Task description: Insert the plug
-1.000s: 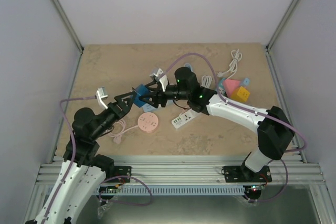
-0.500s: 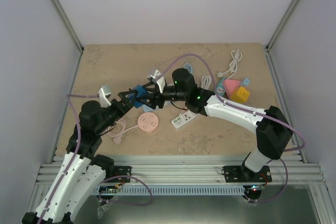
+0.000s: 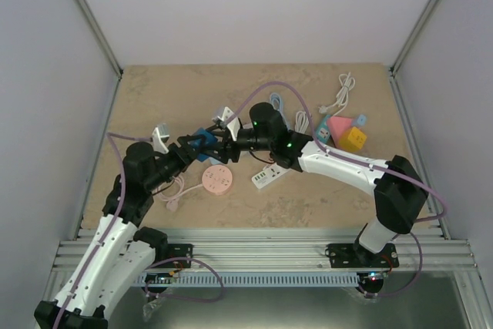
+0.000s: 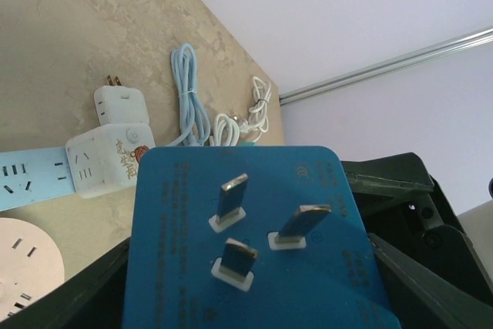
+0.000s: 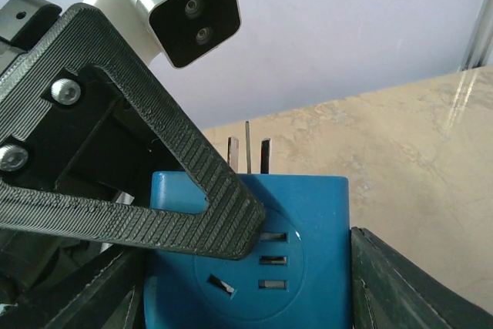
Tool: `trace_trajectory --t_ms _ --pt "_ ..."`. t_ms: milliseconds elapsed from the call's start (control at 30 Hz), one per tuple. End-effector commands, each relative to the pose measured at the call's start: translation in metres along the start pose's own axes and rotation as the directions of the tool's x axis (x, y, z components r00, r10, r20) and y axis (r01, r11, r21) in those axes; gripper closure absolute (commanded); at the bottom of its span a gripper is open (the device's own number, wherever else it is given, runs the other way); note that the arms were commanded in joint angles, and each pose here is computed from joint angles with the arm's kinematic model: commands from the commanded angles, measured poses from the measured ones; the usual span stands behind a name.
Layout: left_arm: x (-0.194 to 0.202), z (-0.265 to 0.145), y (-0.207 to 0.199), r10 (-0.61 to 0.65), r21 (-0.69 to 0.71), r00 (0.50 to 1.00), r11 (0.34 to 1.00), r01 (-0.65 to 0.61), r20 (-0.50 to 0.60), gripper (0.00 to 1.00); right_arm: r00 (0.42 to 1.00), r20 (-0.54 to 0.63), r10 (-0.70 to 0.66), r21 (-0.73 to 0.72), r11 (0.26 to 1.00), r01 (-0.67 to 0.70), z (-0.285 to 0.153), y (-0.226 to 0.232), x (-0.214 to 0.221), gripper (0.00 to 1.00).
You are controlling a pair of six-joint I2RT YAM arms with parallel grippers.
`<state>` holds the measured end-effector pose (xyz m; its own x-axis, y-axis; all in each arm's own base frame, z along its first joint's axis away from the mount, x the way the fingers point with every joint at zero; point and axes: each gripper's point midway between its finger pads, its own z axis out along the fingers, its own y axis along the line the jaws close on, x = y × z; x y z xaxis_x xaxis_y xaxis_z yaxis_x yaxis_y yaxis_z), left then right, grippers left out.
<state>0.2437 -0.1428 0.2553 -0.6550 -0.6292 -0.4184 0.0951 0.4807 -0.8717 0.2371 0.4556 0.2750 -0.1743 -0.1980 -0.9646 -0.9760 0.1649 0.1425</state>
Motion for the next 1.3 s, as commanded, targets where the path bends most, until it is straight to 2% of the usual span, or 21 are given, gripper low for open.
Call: trace_trajectory --t_ms 0,67,200,267,567,933,1133,1267 --pt "0.005 0.000 -0.017 0.042 0.089 0.999 0.995 -0.039 -0.027 0.41 0.997 0.074 -0.024 0.006 1.000 0.024 -0.001 0.005 -0.024 0.35" --pt "0.004 -0.001 -0.022 0.037 0.109 0.999 0.993 -0.034 -0.027 0.43 0.996 0.086 -0.039 0.025 0.999 0.037 -0.006 0.004 -0.024 0.28" --pt "0.003 -0.003 -0.033 0.001 0.146 0.999 0.989 0.005 -0.037 0.44 0.990 0.118 -0.075 0.076 0.995 0.066 -0.019 0.002 -0.024 0.07" --pt "0.003 -0.005 -0.038 -0.028 0.170 0.999 0.985 0.035 -0.042 0.44 0.986 0.137 -0.094 0.100 0.992 0.081 -0.025 0.002 -0.025 0.03" --pt "0.002 -0.019 -0.079 -0.205 0.358 0.970 0.903 0.238 -0.127 0.44 0.954 0.247 -0.169 0.137 0.981 0.139 -0.048 0.010 -0.029 0.02" --pt "0.005 -0.033 -0.096 -0.310 0.432 0.927 0.821 0.374 -0.214 0.44 0.922 0.326 -0.209 0.124 0.976 0.177 -0.047 0.024 -0.051 0.04" --pt "0.007 -0.035 -0.092 -0.383 0.435 0.889 0.776 0.457 -0.252 0.43 0.916 0.359 -0.176 0.153 0.980 0.129 -0.036 0.027 -0.059 0.12" --pt "0.008 -0.038 -0.089 -0.473 0.446 0.828 0.697 0.561 -0.302 0.43 0.901 0.399 -0.169 0.165 0.980 0.110 -0.034 0.031 -0.064 0.25"
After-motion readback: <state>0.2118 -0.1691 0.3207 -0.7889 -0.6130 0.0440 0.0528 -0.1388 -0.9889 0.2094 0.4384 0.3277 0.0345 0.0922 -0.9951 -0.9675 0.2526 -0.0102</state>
